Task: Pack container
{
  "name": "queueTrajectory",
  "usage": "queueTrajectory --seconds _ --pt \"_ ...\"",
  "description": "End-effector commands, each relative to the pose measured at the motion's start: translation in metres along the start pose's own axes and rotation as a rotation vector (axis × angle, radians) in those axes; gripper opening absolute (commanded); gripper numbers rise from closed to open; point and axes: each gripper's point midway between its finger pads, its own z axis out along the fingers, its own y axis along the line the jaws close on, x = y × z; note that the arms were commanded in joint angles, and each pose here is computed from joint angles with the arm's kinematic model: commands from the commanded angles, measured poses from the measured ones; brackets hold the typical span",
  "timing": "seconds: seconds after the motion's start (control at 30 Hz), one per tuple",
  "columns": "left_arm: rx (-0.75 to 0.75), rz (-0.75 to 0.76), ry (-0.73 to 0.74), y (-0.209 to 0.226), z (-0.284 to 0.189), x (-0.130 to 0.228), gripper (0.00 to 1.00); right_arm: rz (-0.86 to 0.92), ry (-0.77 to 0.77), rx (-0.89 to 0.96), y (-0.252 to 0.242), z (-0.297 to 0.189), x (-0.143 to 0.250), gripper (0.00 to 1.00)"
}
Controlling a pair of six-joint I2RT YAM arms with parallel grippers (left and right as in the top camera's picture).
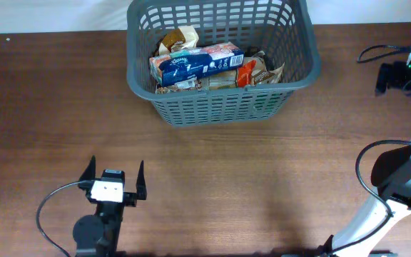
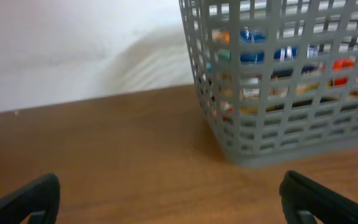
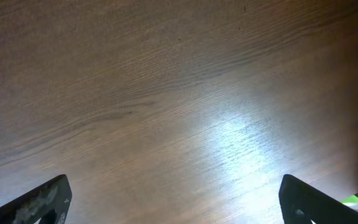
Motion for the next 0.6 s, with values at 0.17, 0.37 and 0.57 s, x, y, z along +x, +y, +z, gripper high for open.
queueTrajectory --seconds 0.17,0.37,0.57 --pt "0.007 0.108 0.018 -0.0011 0.0008 0.0087 0.99 0.01 -0.004 0.013 -0.0027 -0.0013 0.0004 0.99" --pt "0.011 0.104 0.017 -0.0018 0.0008 0.0087 0.99 0.01 -0.004 0.013 -0.0027 -0.0013 0.0004 0.99" --pt "0.011 0.105 0.017 -0.0018 0.0008 0.0086 0.99 0.01 -0.004 0.013 -0.0027 -0.0013 0.0004 0.99"
